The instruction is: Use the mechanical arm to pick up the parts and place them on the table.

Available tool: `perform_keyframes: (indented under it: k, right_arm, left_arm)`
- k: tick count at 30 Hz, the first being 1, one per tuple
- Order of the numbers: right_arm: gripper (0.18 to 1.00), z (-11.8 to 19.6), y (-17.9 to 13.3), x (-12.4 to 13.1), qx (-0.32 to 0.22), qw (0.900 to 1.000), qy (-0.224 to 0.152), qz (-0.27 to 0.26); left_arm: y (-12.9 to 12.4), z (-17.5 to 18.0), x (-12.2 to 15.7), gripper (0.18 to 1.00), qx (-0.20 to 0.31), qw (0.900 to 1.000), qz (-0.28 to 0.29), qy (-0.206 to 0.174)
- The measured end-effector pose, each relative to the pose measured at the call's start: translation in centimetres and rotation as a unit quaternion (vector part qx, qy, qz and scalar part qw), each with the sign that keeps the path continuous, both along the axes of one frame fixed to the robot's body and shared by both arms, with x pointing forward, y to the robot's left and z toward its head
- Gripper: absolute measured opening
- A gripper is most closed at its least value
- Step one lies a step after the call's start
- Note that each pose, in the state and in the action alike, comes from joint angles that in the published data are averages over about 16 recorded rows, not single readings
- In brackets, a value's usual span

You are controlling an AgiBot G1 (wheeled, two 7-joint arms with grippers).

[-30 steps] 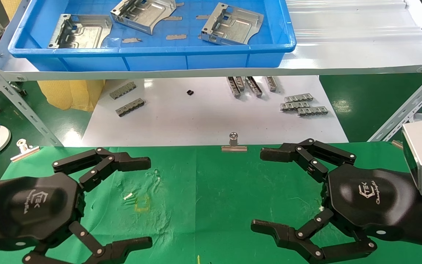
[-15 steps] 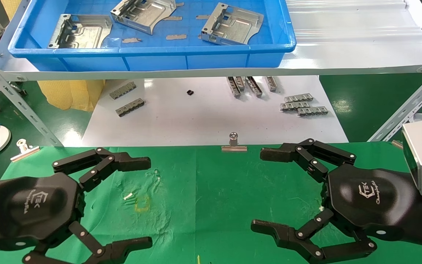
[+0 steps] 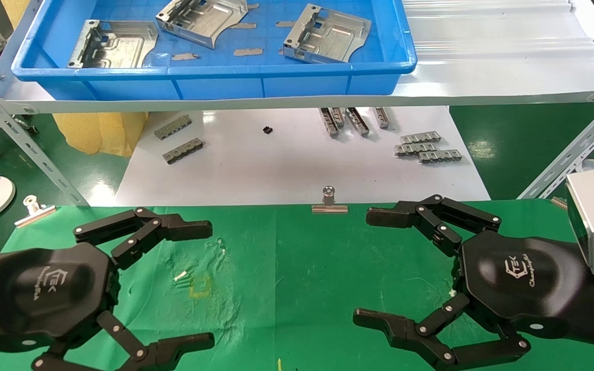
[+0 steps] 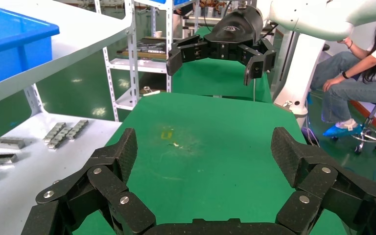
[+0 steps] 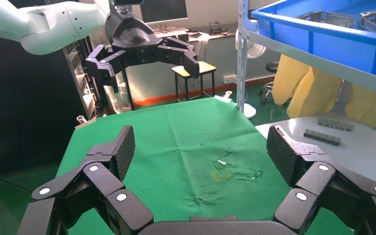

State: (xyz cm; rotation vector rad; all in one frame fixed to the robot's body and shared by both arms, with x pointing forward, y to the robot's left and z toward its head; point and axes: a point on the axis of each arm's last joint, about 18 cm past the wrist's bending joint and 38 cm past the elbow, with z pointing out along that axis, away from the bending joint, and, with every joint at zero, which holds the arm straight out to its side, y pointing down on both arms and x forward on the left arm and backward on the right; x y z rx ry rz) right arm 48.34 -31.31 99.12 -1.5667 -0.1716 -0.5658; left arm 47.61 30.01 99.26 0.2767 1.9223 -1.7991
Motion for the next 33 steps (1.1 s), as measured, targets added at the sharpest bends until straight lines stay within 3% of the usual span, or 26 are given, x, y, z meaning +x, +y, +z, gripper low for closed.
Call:
perform_keyframes:
  k: [20, 33]
  right_arm:
    - [0.957, 0.0, 0.0, 0.0, 0.0, 1.0, 0.0, 0.0]
    - [0.755, 0.0, 0.0, 0.0, 0.0, 1.0, 0.0, 0.0]
  left_arm:
    - [0.0, 0.0, 0.0, 1.001, 0.0, 1.0, 0.0, 0.0]
    - [0.0, 0.0, 0.0, 1.001, 0.0, 1.0, 0.0, 0.0]
